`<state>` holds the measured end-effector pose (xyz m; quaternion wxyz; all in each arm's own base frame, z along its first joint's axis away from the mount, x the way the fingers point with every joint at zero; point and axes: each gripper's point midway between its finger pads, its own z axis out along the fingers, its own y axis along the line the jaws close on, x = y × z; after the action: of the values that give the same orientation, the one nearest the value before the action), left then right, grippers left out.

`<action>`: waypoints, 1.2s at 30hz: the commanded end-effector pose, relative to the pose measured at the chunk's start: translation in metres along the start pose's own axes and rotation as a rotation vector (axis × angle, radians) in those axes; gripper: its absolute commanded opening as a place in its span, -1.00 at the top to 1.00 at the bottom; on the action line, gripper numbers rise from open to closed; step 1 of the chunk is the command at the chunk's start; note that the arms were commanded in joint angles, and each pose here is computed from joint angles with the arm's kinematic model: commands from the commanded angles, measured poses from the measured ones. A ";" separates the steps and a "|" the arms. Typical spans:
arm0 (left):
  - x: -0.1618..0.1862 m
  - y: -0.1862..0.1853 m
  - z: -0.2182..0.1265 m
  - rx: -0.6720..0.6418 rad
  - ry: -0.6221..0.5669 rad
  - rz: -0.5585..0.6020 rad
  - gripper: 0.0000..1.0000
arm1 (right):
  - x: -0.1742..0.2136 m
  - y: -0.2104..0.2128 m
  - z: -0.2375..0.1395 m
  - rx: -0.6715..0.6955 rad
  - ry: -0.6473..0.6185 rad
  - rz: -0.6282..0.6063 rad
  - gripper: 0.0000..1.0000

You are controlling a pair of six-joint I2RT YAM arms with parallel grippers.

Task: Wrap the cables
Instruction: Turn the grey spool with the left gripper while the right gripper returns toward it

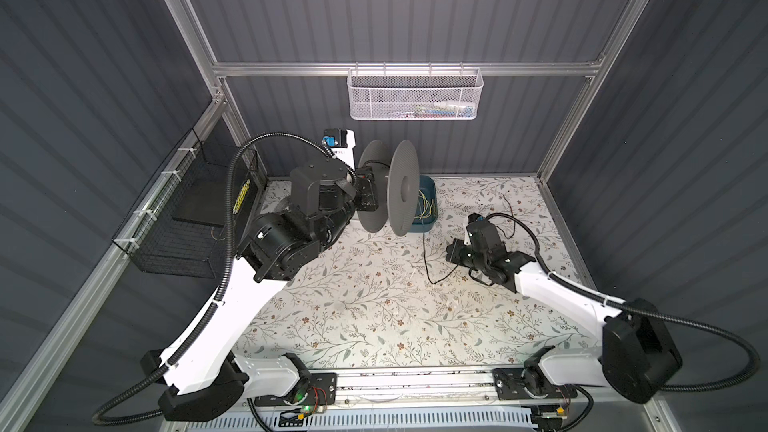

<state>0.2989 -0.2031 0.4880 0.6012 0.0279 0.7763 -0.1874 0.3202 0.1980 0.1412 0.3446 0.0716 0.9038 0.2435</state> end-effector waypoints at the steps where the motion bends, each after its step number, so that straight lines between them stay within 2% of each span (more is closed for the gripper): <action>1: -0.031 0.033 0.001 -0.197 -0.183 -0.103 1.00 | 0.004 0.001 -0.022 0.042 -0.063 -0.031 1.00; 7: 0.003 0.054 0.038 -0.389 -0.152 -0.006 1.00 | 0.008 0.026 -0.070 -0.007 -0.111 -0.106 1.00; 12: 0.042 0.063 0.060 -0.462 -0.066 0.121 1.00 | -0.013 0.047 -0.110 -0.065 -0.170 -0.132 1.00; 16: 0.076 0.079 0.065 -0.527 -0.002 0.198 1.00 | -0.026 0.063 -0.130 -0.074 -0.173 -0.163 1.00; 26: 0.160 0.112 0.058 -0.576 0.173 0.283 1.00 | -0.026 0.114 -0.134 -0.161 -0.123 -0.209 1.00; 36: 0.215 0.106 0.074 -0.512 0.316 0.377 1.00 | -0.061 0.180 -0.137 -0.318 -0.127 -0.204 1.00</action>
<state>0.3349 -0.1614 0.2489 0.4855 0.0407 0.8628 0.1349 0.2655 0.2745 0.3281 0.4222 -0.0476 0.8502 0.3109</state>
